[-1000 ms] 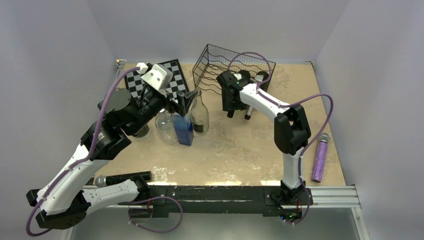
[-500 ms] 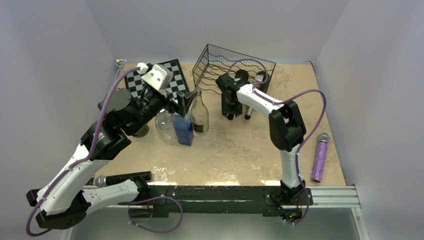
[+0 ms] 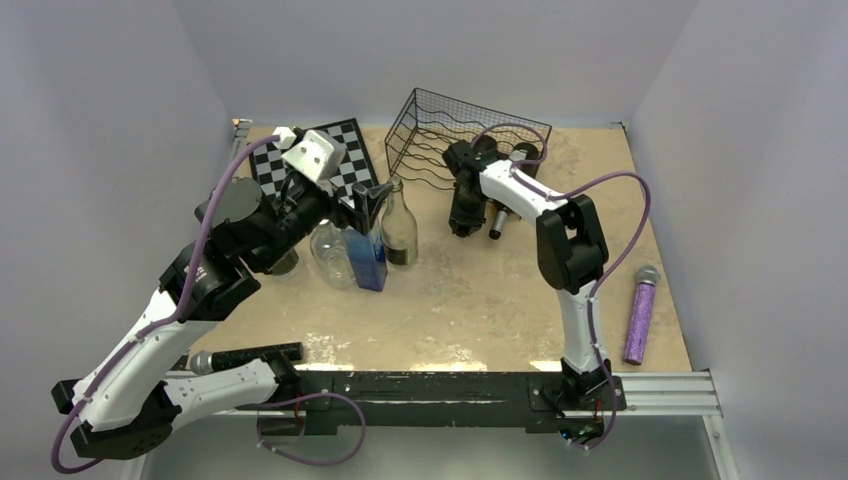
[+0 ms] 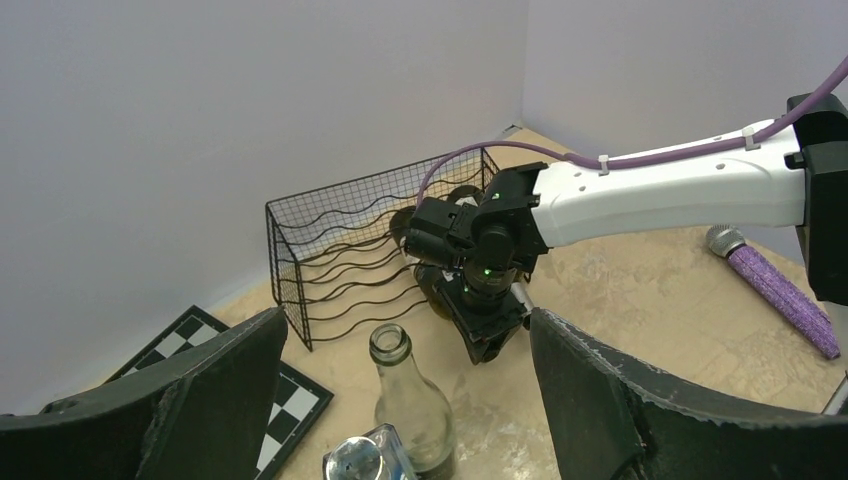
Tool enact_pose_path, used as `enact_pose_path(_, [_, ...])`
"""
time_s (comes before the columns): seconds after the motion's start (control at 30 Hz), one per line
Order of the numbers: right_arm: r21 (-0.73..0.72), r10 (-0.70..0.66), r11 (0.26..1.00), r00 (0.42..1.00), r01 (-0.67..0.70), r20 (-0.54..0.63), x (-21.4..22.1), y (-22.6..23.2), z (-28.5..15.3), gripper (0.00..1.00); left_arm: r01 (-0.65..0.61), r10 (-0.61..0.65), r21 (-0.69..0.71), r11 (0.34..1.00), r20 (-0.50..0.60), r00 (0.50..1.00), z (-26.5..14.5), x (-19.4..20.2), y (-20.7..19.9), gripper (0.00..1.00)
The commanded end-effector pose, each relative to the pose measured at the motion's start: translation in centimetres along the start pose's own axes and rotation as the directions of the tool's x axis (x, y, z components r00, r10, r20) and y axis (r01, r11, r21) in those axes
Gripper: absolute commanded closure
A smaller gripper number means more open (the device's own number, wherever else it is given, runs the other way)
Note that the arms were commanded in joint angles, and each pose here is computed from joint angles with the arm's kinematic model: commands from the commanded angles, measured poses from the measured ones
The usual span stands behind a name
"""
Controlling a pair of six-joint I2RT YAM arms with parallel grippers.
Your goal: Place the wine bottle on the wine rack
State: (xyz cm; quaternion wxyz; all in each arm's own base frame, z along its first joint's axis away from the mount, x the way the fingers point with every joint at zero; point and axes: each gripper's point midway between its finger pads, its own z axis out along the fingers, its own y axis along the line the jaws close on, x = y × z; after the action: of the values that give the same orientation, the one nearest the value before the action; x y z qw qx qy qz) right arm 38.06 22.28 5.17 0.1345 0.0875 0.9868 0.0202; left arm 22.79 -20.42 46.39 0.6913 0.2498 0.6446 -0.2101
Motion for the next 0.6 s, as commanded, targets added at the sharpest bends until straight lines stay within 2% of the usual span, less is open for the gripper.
enact_pose_path(0.0, [-0.112,0.064,0.992,0.998,-0.063,0.011,-1.9,2.4,-0.9,1.0,0.002,-0.001,-0.02,1.0,0.052,0.999,-0.7,-1.8,0.6,0.06])
enact_pose_path(0.43, [-0.15,0.217,0.966,0.976,-0.212,0.014,-3.2,2.4,-1.3,1.0,0.003,-0.002,-0.018,1.0,0.051,0.999,-0.6,-1.9,0.6,0.06])
enact_pose_path(0.47, [-0.148,0.214,0.967,0.977,-0.209,0.023,-3.3,2.3,-1.4,0.95,0.003,-0.002,-0.019,1.0,0.052,0.999,-0.6,-1.9,0.6,0.06])
enact_pose_path(0.57, [-0.141,0.202,0.971,0.978,-0.193,0.055,-3.4,1.6,-1.9,0.53,0.002,-0.001,-0.021,1.0,0.055,0.998,-0.7,-2.0,0.7,0.06])
